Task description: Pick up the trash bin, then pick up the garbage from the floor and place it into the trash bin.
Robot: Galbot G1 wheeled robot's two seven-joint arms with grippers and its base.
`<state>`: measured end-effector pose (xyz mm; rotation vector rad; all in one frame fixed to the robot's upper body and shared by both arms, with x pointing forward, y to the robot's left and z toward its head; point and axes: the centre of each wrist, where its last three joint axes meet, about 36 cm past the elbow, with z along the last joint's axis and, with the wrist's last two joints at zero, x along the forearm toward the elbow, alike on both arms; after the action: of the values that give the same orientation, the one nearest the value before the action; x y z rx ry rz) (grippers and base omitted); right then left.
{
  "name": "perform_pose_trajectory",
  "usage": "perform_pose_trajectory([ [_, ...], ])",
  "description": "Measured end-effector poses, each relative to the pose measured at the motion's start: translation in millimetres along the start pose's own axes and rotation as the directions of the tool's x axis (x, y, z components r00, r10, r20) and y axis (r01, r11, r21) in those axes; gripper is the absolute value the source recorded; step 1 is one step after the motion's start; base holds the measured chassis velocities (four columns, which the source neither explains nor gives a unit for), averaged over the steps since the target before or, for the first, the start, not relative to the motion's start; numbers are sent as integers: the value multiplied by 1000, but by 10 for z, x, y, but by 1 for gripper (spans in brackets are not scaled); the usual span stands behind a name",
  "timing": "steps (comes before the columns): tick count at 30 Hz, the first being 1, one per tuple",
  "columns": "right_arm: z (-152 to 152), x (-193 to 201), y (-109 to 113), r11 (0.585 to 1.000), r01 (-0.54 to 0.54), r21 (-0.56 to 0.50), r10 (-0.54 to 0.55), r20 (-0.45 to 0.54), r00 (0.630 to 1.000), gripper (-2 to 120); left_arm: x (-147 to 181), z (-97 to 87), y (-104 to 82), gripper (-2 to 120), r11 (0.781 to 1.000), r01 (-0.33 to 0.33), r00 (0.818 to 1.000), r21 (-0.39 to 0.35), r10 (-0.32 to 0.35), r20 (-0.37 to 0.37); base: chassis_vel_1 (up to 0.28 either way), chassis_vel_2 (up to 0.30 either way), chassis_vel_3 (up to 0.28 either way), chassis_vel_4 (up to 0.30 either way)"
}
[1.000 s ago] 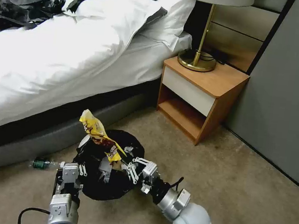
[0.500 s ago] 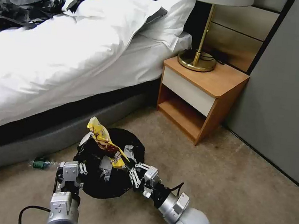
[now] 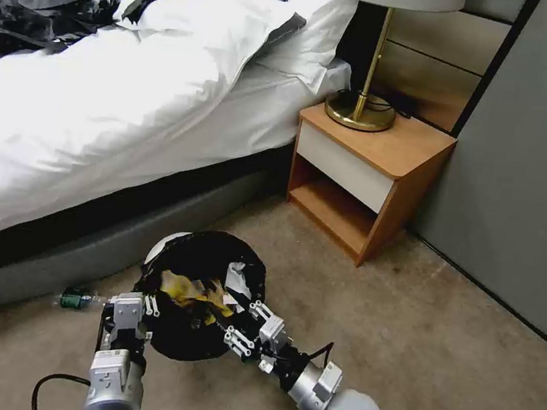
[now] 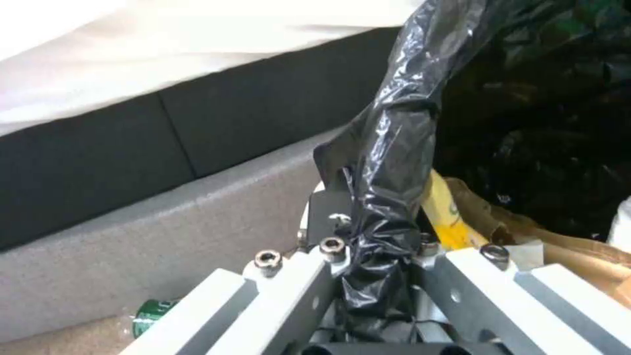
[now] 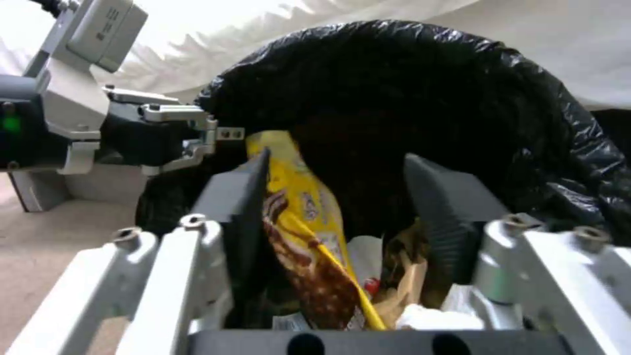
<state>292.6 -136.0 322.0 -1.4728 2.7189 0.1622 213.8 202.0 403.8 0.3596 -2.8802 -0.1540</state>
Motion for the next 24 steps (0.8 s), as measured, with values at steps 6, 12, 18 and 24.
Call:
perform_pose_trajectory([
  [6, -38, 35, -23, 1000, 8, 14, -8, -4, 1000, 79, -2, -1, 1, 0, 1000, -1, 1000, -3, 1, -2, 0, 0, 0, 0],
  [12, -84, 54, -40, 999, 23, 26, -23, -2, 1000, 98, 1, 2, 7, 0, 1000, -1, 1000, -6, 1, -5, 0, 0, 0, 0],
  [18, -187, 26, -32, 999, 32, 44, -34, 37, 999, 100, -3, 0, 10, 0, 1000, 0, 1000, -8, 0, -6, 0, 0, 0, 0],
  [24, -629, -188, 7, 996, -9, 88, -8, 200, 980, 100, -11, 93, 9, 0, 1000, 2, 1000, -20, -2, -27, 0, 0, 0, 0],
])
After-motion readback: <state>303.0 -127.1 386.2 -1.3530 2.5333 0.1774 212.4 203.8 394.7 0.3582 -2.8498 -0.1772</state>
